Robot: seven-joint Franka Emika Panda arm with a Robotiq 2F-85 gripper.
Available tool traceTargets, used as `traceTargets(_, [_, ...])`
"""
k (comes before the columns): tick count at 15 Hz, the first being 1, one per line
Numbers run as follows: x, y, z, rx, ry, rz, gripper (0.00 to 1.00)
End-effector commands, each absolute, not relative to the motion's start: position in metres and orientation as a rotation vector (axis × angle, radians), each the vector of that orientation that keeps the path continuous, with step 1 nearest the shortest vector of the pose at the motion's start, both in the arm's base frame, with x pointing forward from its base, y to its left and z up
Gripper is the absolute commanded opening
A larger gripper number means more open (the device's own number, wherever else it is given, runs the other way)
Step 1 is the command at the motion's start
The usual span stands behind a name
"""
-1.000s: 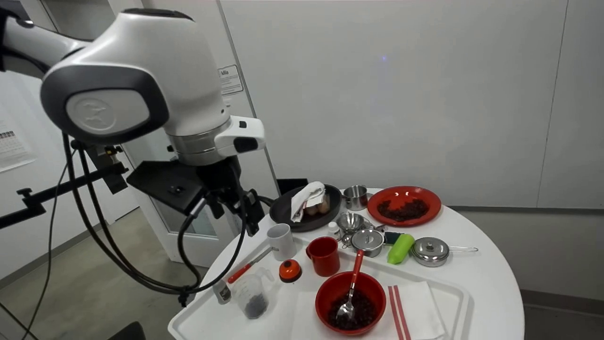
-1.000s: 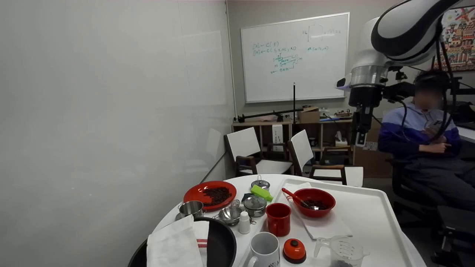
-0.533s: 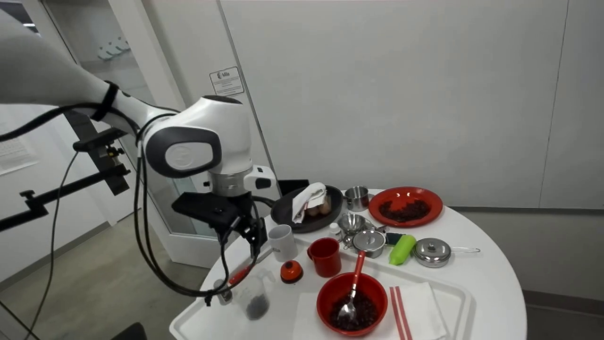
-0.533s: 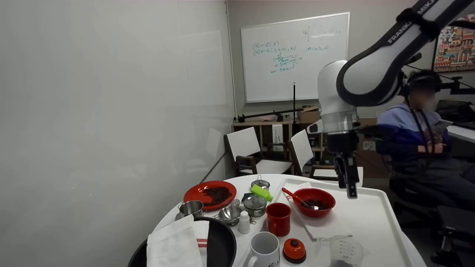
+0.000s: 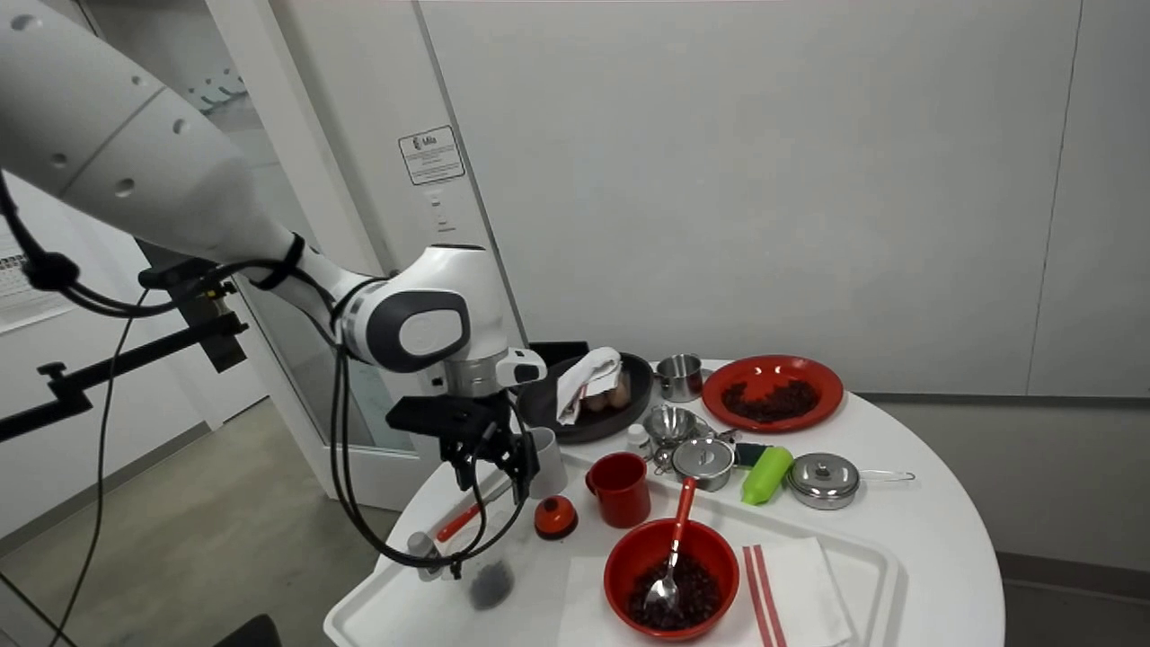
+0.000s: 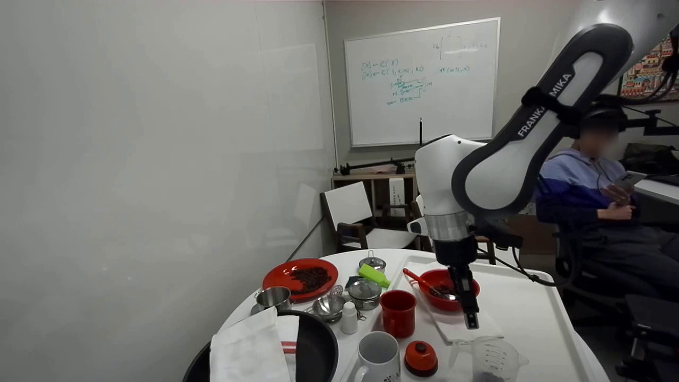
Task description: Move the cup slightly to the right
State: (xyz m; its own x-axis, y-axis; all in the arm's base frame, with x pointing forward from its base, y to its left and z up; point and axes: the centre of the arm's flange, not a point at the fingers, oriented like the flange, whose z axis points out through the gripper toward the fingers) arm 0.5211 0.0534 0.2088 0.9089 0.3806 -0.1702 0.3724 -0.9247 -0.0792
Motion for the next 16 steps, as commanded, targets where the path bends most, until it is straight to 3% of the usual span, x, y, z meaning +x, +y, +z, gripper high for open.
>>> traceTargets(1, [0.54,0.058,0.184,-3.129,-0.481,0.284,1.0])
traceTargets(9, [0.545,0.064,0.156,-3.196,-0.266,0.39,1.0])
traceTargets(16, [0.537,0.081,0.148,-3.149,-0.338,0.547,1.0])
